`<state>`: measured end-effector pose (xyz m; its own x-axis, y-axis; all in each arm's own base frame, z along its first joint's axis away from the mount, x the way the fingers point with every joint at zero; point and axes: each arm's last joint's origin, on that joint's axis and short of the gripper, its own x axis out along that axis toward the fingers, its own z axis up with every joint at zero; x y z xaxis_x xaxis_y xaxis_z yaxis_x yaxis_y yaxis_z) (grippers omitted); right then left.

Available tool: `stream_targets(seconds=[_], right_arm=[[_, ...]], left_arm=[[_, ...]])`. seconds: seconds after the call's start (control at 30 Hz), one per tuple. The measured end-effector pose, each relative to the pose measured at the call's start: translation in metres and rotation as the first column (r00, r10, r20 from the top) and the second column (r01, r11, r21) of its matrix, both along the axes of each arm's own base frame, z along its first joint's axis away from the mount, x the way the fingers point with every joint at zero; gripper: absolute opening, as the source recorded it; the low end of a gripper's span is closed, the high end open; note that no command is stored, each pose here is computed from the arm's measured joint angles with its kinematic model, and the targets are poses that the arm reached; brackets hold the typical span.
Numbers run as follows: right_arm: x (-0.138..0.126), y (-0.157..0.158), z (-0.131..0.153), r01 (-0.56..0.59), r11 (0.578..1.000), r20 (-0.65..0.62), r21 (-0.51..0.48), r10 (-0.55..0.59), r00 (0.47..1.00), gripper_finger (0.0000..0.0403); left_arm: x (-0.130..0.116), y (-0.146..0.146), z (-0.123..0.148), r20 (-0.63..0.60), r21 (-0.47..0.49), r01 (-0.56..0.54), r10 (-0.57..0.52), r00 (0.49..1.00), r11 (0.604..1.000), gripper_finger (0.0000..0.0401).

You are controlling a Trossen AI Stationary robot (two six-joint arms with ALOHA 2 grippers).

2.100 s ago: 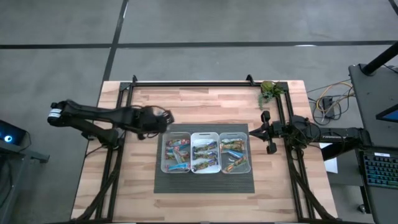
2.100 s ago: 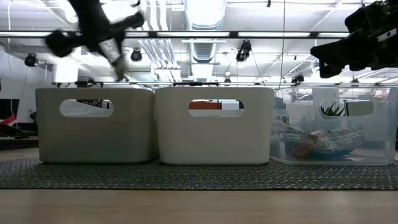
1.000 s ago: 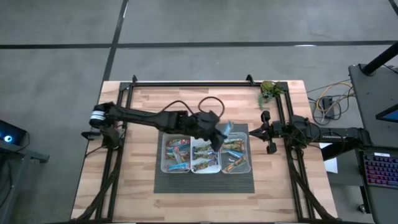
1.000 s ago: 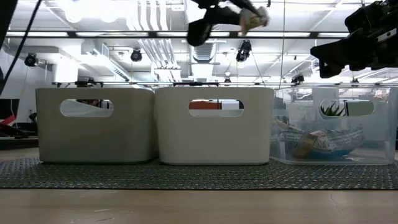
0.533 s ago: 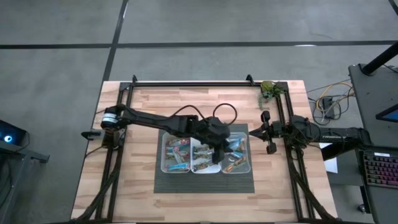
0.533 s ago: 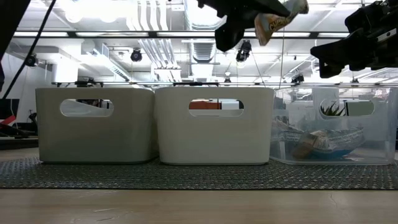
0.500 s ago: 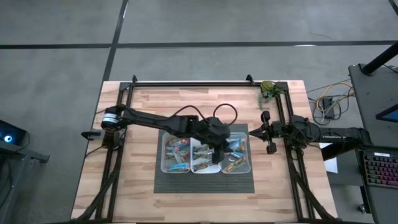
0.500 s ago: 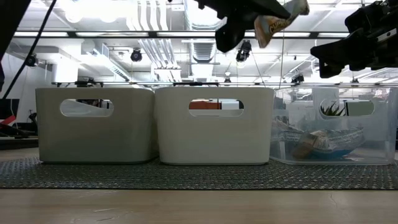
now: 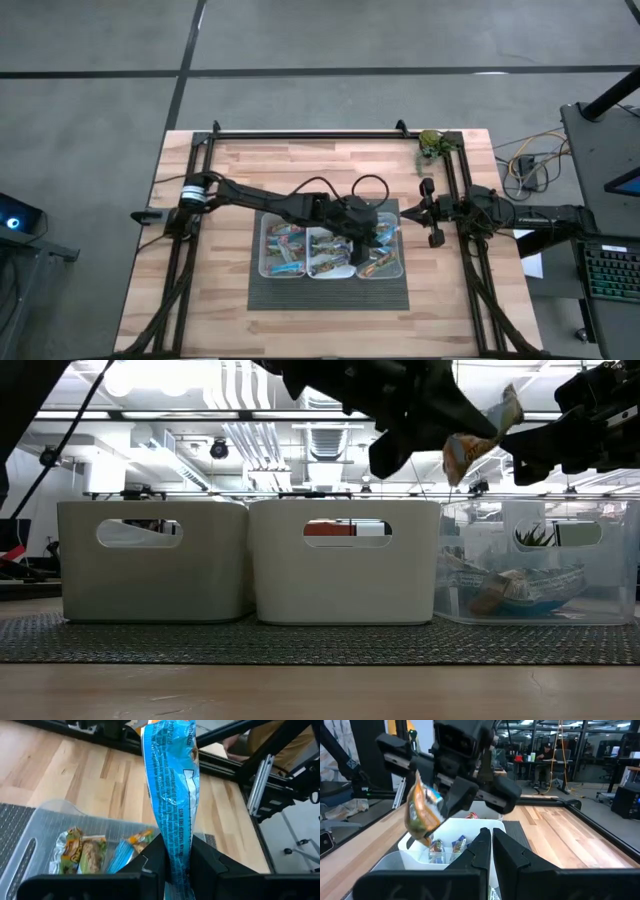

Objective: Pick and place Granola Bars by type
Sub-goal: Put the yellow granola bar into the transparent bin, then return to Home Position

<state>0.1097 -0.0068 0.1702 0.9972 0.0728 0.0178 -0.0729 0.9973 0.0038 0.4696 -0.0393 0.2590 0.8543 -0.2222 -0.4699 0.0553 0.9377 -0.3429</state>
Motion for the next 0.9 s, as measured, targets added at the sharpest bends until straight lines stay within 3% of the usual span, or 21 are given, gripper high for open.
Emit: stream_targets(seconds=[0.3,0.5,0.63,0.9], right_arm=[[0.000,0.000,0.000,0.000,1.000,0.000,0.000,0.000,1.000,0.0009],[0.000,0.000,0.000,0.000,1.000,0.000,0.000,0.000,1.000,0.0009],[0.000,0.000,0.000,0.000,1.000,0.000,0.000,0.000,1.000,0.0009],[0.000,0.000,0.000,0.000,1.000,0.000,0.000,0.000,1.000,0.0009]], left_arm=[[0.002,-0.001,-0.028,-0.065,0.023,0.025,-0.024,0.998,0.999,0.0050],[-0.001,0.001,-0.036,-0.118,-0.036,0.014,-0.018,0.993,0.999,0.0054],[-0.002,0.000,-0.036,-0.128,-0.073,0.051,-0.060,0.990,0.996,0.0075],[-0.004,0.005,-0.039,-0.166,-0.067,0.028,-0.039,0.985,0.997,0.0137]])
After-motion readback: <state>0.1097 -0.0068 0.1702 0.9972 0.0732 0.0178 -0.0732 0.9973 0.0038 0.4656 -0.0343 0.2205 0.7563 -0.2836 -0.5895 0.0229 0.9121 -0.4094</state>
